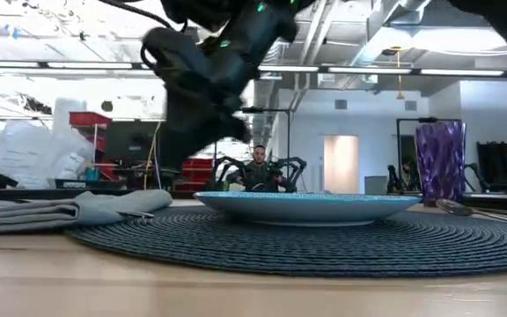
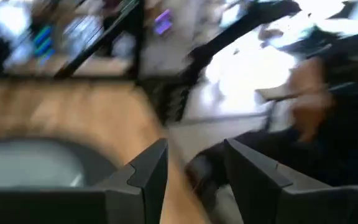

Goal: Set table place
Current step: Adjust the black fork on the gray table napkin

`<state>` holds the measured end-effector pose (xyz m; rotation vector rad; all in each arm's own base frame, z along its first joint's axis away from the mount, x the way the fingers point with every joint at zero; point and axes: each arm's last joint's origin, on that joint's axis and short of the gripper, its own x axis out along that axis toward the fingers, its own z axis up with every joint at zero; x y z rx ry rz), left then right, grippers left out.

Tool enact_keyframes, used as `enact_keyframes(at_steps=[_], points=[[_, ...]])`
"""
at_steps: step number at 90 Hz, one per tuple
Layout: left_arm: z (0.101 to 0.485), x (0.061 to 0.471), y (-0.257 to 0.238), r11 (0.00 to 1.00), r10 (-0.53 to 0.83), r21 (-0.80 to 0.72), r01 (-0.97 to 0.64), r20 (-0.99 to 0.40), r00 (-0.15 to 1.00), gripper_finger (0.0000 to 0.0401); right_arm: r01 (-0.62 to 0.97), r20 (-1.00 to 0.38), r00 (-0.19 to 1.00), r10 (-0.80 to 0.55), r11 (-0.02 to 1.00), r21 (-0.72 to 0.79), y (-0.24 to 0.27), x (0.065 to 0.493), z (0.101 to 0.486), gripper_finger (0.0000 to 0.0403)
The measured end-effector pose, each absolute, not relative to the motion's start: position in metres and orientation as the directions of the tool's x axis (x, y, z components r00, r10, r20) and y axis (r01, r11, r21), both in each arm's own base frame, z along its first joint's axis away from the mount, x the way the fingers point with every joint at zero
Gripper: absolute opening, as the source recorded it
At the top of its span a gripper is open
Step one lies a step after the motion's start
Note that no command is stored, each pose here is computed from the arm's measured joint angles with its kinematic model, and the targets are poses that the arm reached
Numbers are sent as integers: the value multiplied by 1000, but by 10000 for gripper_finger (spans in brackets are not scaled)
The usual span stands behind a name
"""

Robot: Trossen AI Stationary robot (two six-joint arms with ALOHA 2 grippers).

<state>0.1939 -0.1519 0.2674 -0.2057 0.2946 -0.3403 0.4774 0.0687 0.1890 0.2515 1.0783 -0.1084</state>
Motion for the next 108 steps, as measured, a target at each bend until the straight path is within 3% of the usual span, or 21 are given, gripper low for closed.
enact_keyframes(at_steps=[15,33,54,78,99,108], points=[[256,191,-149,927,-261,-351,131,-354,898,129,176,-896,436,-82,984,-5,98,457,193,58],[242,189,-154,941,-131,-337,-25,-431,893,118,153,-826,561,-46,987,48,106,425,196,58],[227,210,-159,977,-109,-212,22,-412,904,104,128,-821,571,-12,989,75,110,408,183,58],[198,228,-143,973,-30,-204,-105,-565,825,100,82,-866,498,-42,997,-1,118,398,183,59],[194,238,-137,981,4,-142,-132,-668,744,99,50,-868,495,-41,999,-18,118,398,184,62],[199,239,-137,985,22,-107,-132,-690,723,100,55,-846,532,-9,998,25,106,411,202,62]])
